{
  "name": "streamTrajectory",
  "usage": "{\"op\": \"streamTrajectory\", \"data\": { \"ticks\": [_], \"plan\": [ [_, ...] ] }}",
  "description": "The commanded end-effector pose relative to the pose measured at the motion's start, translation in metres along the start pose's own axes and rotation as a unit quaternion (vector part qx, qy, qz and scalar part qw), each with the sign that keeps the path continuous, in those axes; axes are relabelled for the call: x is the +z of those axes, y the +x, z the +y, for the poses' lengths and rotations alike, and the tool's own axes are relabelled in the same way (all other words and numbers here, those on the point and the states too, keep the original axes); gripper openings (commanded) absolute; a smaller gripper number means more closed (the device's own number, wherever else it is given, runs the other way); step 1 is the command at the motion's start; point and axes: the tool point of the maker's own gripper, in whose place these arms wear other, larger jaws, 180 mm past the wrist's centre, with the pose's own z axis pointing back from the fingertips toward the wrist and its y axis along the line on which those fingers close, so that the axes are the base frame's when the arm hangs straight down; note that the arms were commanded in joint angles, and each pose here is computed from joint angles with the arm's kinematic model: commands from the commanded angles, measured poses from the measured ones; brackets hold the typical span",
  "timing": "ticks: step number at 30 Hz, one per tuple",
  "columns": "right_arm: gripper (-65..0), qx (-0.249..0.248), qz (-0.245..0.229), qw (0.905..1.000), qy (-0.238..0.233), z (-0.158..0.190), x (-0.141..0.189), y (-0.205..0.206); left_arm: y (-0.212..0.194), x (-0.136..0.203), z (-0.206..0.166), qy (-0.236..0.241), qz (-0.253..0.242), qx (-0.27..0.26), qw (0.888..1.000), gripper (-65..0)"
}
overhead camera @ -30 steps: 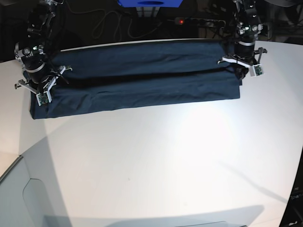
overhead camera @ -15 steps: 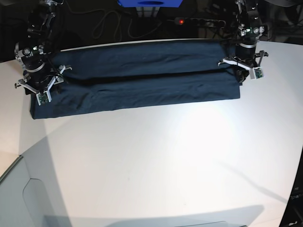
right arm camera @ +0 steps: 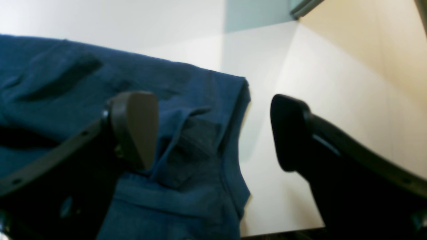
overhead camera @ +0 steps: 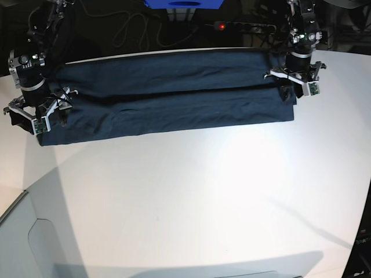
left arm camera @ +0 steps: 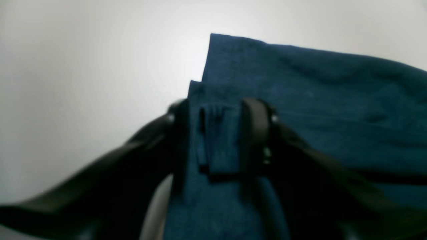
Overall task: Fold the T-shirt properly
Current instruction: 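Release the strip and reposition both grippers at its two ends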
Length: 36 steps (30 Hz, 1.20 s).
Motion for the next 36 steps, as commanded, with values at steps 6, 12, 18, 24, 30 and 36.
{"op": "streamTrajectory", "data": {
  "ticks": [6,12,18,24,30,36],
  "plan": [
    [-14.6,0.002,0.005,0.999,0.045,0.018,-0.023,-0.004,0.016,0.002,0.0,-0.002,-0.025,-0.005,1.0,-34.5],
    [-16.6,-0.015,0.029,0.9977,0.06,0.023,-0.036,-0.021,0.023,0.008,-0.003,-0.006,-0.035,-0.01,0.999,-34.5],
    [-56.9,-0.015,0.024,0.9978,0.061,0.023,-0.035,-0.019,0.021,0.008,-0.003,-0.005,-0.033,-0.009,0.999,-34.5],
    [-65.0,-0.005,0.021,0.9982,0.055,0.022,-0.024,-0.02,0.023,0.007,-0.002,-0.005,-0.034,-0.011,0.999,-34.5],
    [-64.8,0.017,0.014,0.9985,0.049,0.024,-0.003,-0.017,0.021,0.006,-0.001,-0.005,-0.033,-0.011,0.999,-34.5],
    [-64.8,0.03,0.02,0.9987,0.037,0.019,0.016,-0.023,0.02,0.006,0.0,-0.004,-0.03,-0.012,0.999,-34.5]
  ]
}}
